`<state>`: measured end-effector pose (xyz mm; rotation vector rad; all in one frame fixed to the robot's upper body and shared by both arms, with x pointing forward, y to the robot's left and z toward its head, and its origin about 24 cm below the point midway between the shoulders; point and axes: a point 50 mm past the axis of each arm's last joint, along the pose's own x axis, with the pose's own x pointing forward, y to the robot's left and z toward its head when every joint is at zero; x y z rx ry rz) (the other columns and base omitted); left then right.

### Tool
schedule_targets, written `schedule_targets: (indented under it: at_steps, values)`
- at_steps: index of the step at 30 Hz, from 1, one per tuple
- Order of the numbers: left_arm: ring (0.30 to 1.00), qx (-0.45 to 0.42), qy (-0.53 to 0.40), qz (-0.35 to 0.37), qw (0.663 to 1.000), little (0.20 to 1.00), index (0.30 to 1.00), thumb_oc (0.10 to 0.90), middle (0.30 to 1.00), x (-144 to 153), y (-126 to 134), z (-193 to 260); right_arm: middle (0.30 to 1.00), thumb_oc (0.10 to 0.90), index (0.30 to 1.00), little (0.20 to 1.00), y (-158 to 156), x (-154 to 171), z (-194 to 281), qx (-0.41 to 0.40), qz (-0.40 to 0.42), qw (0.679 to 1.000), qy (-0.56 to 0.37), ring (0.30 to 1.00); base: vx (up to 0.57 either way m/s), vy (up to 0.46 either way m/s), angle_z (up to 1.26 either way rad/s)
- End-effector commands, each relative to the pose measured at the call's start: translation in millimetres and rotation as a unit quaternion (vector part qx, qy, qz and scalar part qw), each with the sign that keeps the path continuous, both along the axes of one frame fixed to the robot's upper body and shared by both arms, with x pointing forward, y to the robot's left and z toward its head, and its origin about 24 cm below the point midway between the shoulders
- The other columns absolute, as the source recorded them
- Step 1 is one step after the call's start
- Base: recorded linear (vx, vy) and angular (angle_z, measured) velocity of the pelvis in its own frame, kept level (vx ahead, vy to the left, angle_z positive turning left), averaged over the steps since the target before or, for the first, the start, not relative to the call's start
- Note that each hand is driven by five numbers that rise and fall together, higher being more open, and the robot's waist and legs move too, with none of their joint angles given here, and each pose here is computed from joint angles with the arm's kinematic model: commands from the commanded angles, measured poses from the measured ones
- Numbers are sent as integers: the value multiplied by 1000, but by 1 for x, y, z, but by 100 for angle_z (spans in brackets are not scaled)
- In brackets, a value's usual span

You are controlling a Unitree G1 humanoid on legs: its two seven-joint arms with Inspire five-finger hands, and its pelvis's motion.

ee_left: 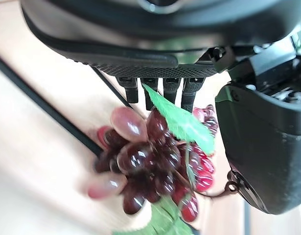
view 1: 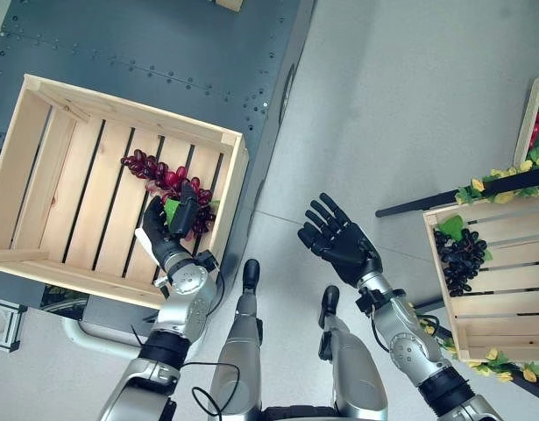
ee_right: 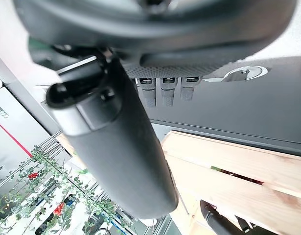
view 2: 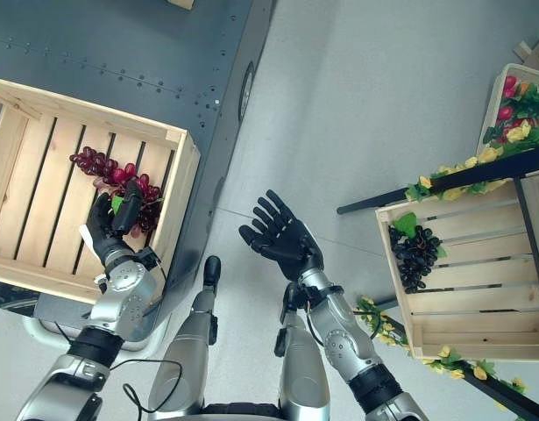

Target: Pick up the fruits from the basket on one side to the basket on the other side

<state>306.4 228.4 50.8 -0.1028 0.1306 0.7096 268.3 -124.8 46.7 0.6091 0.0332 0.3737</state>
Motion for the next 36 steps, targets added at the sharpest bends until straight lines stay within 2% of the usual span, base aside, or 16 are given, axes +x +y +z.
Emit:
schedule_targets:
  at_steps: [1,13,20,22,29,36]
  values:
    - [900,-39,34,-74,996,900,900,800,900,9,-25,-11,900,800,900,900,4,1,48,20,12,992,-120,900,0,0,0]
    - [900,-23,131,-135,982,900,900,800,900,18,-29,-27,900,800,900,900,8,9,49,13,20,993,-117,900,8,4,-2]
    - [900,-6,166,-141,976,900,900,800,900,30,-29,-24,900,800,900,900,16,17,54,12,28,993,-115,900,0,0,0]
    - [900,-1,165,-143,976,900,900,800,900,33,-30,-22,900,800,900,900,18,19,56,13,28,993,-115,900,0,0,0]
    - [900,102,141,-139,975,900,900,800,900,43,-28,-3,900,800,900,900,22,22,57,17,31,993,-116,900,5,-9,1]
    - [900,154,38,-100,982,900,900,800,900,36,-10,19,900,800,900,900,7,13,51,10,19,993,-120,900,0,0,0]
